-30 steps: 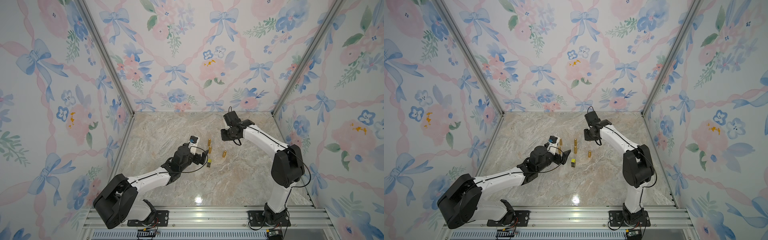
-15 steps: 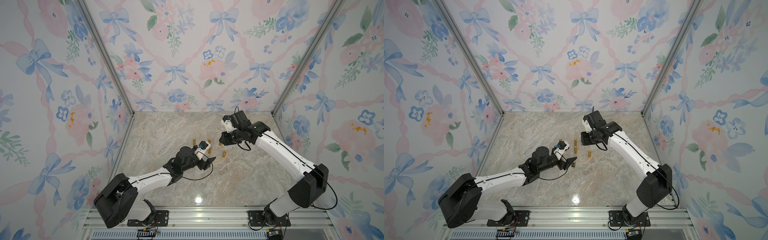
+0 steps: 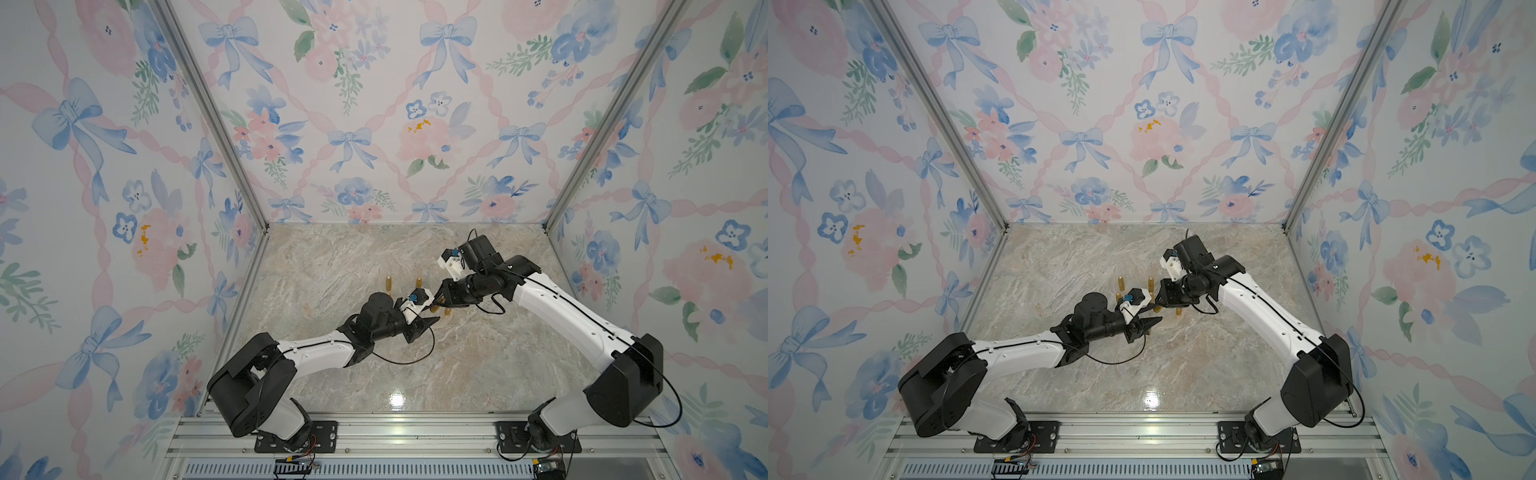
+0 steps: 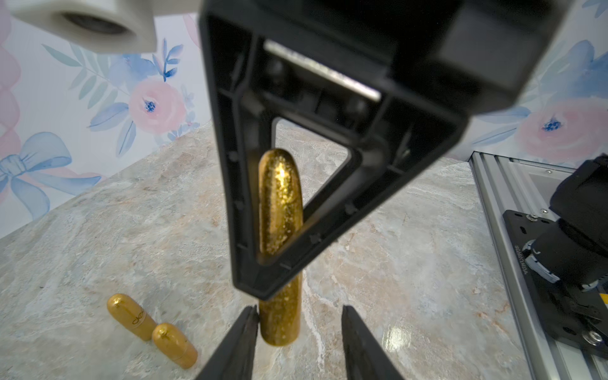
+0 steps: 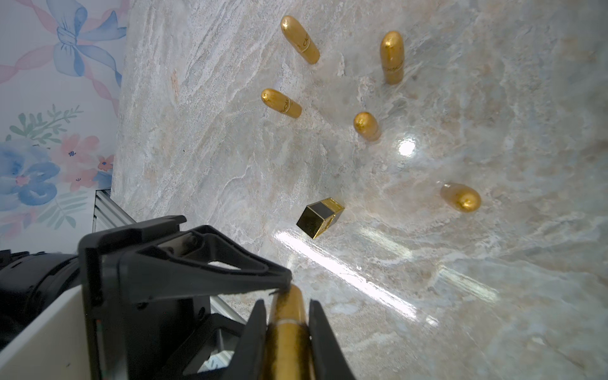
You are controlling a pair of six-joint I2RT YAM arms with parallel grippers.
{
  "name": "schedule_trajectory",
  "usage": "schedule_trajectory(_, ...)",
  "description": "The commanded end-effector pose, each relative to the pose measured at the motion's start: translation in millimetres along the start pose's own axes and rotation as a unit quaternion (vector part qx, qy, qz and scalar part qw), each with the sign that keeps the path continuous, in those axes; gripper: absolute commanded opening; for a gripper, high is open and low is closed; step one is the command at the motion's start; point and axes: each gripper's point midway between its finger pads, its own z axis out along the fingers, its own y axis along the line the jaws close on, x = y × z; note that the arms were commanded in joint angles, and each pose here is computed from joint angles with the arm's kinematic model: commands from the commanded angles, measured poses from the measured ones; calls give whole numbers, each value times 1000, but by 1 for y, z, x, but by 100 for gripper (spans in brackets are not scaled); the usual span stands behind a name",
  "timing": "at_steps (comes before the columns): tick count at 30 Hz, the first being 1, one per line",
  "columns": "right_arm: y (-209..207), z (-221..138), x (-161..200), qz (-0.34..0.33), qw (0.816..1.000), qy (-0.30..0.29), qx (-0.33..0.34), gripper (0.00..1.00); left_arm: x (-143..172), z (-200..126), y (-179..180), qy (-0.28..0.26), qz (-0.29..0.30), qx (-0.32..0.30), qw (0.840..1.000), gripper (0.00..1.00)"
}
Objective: Open the lipstick cap
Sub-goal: Pick up the lipstick at the center of the board.
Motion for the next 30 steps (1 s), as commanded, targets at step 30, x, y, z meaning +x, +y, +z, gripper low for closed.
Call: schedule_trajectory(30, 2, -29, -16, -1, 996, -84, -30, 44, -10, 0, 12, -21, -55, -45, 997, 0)
